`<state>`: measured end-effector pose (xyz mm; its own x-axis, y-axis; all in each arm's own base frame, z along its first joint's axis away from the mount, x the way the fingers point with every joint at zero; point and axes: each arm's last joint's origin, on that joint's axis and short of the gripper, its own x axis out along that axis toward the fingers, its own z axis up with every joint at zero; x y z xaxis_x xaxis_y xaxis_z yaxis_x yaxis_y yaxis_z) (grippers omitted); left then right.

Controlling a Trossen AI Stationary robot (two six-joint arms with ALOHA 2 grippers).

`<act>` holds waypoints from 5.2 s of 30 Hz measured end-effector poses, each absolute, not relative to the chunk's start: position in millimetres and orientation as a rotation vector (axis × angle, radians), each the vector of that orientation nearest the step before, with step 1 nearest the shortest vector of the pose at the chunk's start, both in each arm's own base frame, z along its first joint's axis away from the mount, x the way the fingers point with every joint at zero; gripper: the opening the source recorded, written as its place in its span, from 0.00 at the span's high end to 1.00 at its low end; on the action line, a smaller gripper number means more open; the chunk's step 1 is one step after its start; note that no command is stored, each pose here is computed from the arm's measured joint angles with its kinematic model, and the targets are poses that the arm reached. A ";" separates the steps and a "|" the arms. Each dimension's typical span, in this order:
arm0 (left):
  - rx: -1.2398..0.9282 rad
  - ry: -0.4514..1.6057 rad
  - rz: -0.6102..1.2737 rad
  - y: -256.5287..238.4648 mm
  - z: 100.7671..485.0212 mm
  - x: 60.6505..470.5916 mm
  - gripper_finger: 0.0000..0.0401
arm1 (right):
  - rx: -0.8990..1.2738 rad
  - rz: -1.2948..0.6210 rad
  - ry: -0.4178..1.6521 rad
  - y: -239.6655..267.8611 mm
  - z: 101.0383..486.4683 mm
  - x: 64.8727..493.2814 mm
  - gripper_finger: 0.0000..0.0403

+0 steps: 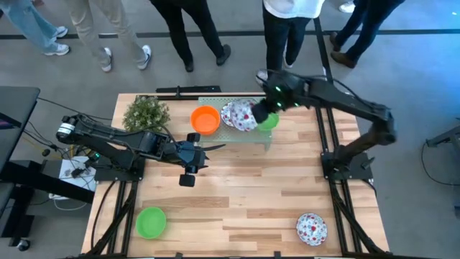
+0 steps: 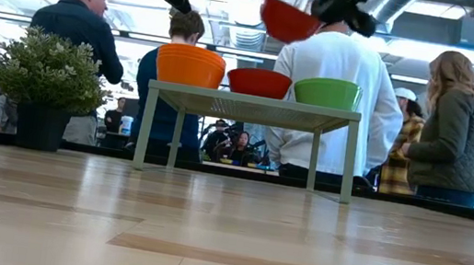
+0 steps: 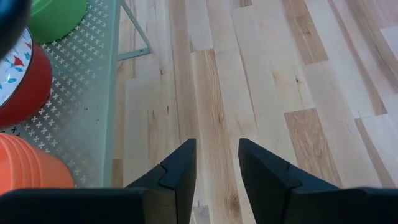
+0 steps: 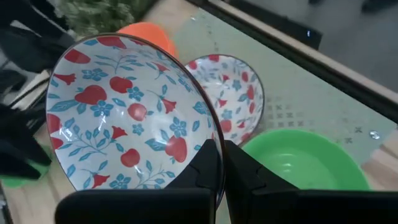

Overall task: Pick & Place Mini bowls
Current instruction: Stack the top red patterned bowl onto the other red patterned bowl on the shelf, then stack the red patterned bowl onto the stacked red patterned bowls on the shelf

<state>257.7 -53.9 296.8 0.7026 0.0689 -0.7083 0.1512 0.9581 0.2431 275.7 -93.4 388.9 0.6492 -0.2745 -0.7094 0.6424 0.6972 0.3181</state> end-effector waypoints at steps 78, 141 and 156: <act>0.300 0.782 -0.049 -54.1 297.6 258.4 0.70 | 0.732 -0.524 0.913 -179.0 326.2 337.0 0.82; -0.199 0.916 -0.015 -136.6 256.9 174.6 0.70 | 0.322 0.018 1.248 139.0 282.4 208.9 0.77; -0.116 0.826 0.018 -136.0 259.9 178.3 0.70 | 0.687 -0.121 1.422 232.6 234.6 187.0 0.77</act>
<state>178.3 -136.0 259.9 0.6779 -0.0294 -0.7346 -0.0608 0.9935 -0.0958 187.0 232.6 234.6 0.1773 0.3183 -0.9313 0.4709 0.8035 0.3642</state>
